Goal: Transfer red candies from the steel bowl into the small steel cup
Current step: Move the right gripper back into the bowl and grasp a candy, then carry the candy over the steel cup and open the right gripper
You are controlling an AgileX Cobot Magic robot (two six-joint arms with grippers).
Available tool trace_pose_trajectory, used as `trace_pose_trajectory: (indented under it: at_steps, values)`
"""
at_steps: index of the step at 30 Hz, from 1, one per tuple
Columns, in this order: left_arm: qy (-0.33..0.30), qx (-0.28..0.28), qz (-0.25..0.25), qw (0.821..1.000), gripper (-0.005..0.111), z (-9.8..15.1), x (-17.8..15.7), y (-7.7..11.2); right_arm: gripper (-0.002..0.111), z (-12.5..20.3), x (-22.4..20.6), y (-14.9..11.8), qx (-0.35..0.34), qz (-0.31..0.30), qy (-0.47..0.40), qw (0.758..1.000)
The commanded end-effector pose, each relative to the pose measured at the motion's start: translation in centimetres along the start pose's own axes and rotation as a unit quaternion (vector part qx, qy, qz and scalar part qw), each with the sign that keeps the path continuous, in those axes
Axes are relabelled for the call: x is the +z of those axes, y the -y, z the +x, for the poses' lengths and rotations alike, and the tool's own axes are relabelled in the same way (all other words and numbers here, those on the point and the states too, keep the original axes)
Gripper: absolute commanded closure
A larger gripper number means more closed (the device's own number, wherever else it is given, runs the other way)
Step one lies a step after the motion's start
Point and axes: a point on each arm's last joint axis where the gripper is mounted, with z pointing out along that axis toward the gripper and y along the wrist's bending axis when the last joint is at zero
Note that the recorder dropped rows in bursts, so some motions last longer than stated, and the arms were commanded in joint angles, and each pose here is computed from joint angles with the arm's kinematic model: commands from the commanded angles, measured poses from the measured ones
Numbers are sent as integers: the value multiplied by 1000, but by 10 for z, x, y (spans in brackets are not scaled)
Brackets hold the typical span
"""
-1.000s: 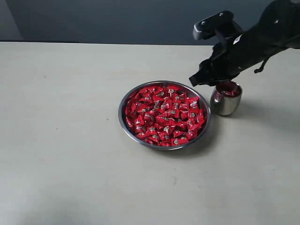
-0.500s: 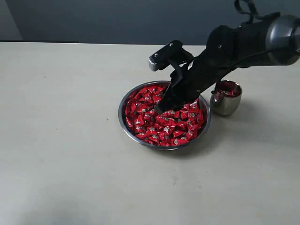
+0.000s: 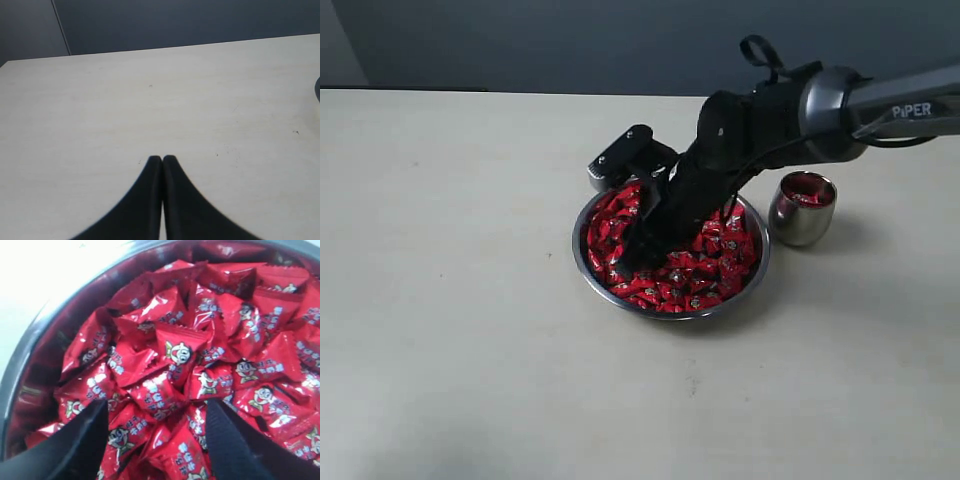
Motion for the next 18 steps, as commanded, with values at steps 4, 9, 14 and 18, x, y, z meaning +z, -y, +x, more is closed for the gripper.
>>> trace_pose_trajectory:
  at_steps: [4,9,14,18]
  values:
    - [9,1,2,1000,106,-3,-1,0,53,-2,10,-1,-9,8,8,1000]
    - [9,1,2,1000,106,-3,-1,0,93,-6,13,3,-11,30,32,999]
    - [9,1,2,1000,106,-3,-1,0,105,-17,-19,1,-16,37,61,997]
    - [9,1,2,1000,106,-3,-1,0,105,-22,-60,1,-24,46,70,996]
